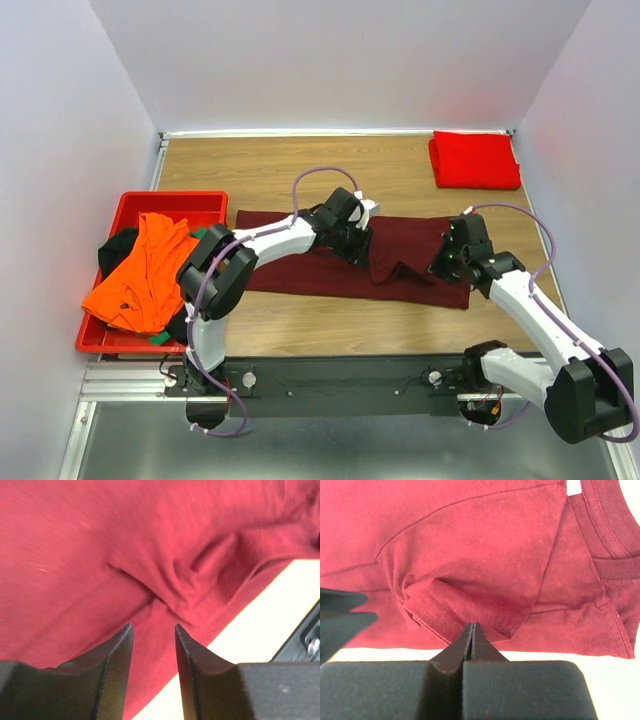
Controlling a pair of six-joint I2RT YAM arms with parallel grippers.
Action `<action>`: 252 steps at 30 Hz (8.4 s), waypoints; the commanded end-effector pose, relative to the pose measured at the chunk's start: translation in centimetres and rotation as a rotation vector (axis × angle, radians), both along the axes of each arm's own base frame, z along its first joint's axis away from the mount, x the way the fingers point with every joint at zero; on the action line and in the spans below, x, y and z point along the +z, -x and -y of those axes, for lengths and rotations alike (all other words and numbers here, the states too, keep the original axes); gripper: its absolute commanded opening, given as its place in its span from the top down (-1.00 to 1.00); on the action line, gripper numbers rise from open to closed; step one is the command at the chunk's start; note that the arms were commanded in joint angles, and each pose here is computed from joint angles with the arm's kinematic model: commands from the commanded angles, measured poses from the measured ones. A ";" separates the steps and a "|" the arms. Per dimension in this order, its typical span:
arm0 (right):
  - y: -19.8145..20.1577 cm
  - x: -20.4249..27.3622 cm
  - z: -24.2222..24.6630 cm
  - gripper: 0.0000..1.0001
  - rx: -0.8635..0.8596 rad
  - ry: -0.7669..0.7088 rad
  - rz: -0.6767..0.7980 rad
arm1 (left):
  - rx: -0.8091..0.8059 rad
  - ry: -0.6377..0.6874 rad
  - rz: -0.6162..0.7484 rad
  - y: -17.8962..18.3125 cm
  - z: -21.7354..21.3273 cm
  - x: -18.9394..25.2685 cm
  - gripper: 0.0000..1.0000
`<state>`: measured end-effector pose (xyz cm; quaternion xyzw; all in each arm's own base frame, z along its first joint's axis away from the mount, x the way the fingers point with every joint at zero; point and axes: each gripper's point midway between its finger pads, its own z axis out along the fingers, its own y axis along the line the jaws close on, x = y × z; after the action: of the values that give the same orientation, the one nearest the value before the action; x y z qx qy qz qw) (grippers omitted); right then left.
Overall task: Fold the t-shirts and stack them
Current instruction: Fold the tshirt
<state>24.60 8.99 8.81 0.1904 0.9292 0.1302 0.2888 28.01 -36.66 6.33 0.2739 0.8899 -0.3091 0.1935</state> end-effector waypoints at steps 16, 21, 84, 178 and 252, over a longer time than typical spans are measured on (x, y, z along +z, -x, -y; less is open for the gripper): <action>0.5 0.8 0.3 0.99 -0.020 -0.005 -0.018 | -0.147 0.062 -0.104 4.3 3.9 -1.8 -0.07; 0.6 0.8 0.3 0.99 -0.017 -0.004 -0.019 | -0.148 0.077 -0.109 4.2 4.6 -1.5 -0.06; -0.3 0.7 0.8 -0.24 -0.099 -0.003 -0.007 | -0.043 -0.004 -0.047 1.6 -2.2 1.9 0.28; -32.0 -8.1 -8.6 -0.68 0.269 0.264 0.073 | 0.287 -0.361 0.080 3.1 -6.9 -6.0 0.98; 7.2 -4.8 -17.8 0.18 0.586 0.183 -0.174 | 0.504 0.028 -0.042 -4.5 -9.3 -0.3 0.62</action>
<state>17.70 27.13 4.46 -0.1100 0.9680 0.1460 0.1716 32.49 -27.10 4.65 0.0363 0.9371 -0.2499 0.2409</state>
